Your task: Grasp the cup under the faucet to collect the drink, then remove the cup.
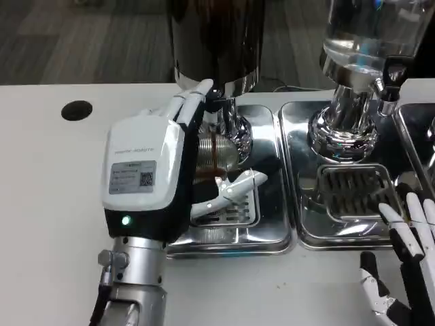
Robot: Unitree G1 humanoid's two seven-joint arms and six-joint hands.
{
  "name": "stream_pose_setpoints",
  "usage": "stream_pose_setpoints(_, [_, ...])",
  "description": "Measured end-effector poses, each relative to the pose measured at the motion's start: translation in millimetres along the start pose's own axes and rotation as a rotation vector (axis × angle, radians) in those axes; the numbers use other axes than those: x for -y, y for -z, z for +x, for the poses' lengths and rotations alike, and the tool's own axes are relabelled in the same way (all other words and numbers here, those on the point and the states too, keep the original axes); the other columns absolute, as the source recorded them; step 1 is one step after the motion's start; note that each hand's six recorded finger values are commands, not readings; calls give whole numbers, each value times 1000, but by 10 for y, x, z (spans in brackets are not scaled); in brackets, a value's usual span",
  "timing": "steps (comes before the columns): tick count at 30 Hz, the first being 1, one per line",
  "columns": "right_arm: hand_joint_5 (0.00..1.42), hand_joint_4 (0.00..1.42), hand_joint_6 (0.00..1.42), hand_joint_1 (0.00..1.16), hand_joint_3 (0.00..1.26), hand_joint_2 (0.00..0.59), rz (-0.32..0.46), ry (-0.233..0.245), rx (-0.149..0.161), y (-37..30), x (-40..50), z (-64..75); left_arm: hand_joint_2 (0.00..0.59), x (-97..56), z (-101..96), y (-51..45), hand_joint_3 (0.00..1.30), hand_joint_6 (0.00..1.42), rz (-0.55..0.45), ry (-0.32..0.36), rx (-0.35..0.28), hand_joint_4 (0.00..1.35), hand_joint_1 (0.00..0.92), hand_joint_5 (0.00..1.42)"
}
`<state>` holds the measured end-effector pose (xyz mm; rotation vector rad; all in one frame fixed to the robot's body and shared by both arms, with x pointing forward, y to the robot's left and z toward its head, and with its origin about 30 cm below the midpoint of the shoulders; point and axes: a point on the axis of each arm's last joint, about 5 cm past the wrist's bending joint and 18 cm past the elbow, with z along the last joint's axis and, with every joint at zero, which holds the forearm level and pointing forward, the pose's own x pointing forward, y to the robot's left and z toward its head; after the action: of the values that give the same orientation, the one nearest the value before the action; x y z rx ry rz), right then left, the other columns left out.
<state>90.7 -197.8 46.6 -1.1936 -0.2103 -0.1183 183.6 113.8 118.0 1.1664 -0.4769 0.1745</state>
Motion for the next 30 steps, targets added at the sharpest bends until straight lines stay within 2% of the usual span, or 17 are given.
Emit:
stream_pose_setpoints(5, [0,0,50,295,184,486,-1,-5,-1,-2,5,-22,86,-4,-25,-6,273,530,11,-2,-2,328,6,595])
stream_pose_setpoints(8, [0,0,50,296,184,486,-1,-9,-4,0,7,-40,83,-21,-30,-13,273,510,11,-13,-13,299,0,538])
stream_pose_setpoints(13, [0,0,50,297,180,485,-3,-17,-5,-1,12,-72,72,-48,-36,12,234,404,21,-27,-39,130,0,390])
stream_pose_setpoints(19, [0,0,50,295,176,479,-6,-4,13,-25,31,-55,63,-71,-44,40,194,306,29,-31,-57,26,0,293])
stream_pose_setpoints(30, [0,0,50,298,168,467,-1,-16,21,-46,18,-50,58,-118,-113,87,169,241,35,-36,-84,0,0,226])
